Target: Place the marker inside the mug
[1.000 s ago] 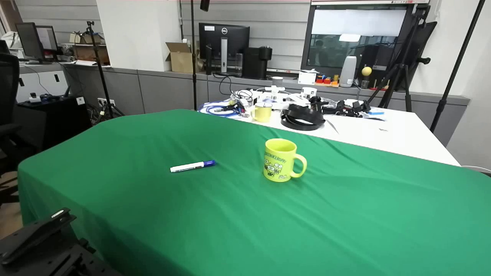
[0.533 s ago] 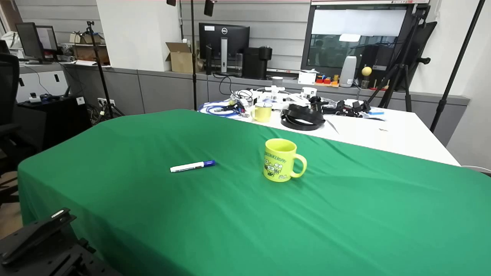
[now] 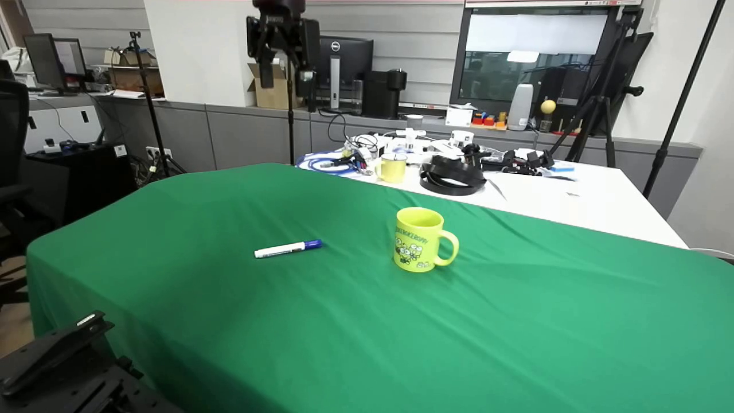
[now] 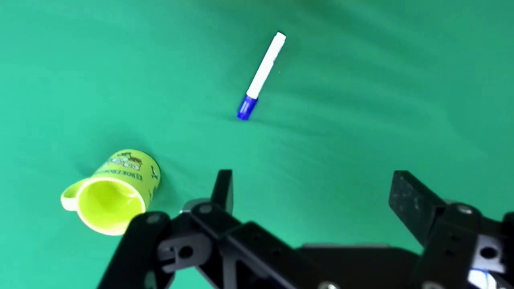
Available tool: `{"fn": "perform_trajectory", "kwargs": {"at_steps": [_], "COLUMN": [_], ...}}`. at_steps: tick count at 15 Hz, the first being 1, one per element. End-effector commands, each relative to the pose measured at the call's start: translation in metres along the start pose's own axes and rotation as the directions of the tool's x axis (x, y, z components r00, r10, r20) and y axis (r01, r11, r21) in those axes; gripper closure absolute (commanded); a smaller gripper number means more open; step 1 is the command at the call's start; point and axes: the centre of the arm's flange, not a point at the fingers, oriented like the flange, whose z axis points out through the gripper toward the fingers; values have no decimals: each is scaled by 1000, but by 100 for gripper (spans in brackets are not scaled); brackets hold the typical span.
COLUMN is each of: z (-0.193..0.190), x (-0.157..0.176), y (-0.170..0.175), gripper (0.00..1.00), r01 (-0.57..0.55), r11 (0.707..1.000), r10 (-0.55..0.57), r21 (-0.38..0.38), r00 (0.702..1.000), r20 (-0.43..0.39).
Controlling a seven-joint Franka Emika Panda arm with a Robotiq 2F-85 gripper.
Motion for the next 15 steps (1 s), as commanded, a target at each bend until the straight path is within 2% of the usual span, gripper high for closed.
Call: {"fn": "perform_trajectory", "kwargs": {"at_steps": [1,5,6,7,8,10,15], "z": [68,126,137,146,132,143,138], "x": [-15,-19,-19,-17,-20,-20,-20], "y": [-2,8,9,9,9,11,9], "gripper": [0,0,0,0,0,0,0], "r01": [-109,-140,-146,-136,-127,-124,-120], "r11": [989,986,987,990,989,990,991], "r10": [114,152,156,138,136,134,129], "r21": [-104,-85,-70,-23,-69,-68,-64], "r00": [992,977,975,976,978,977,978], "r20": [51,152,157,169,155,168,161]}}
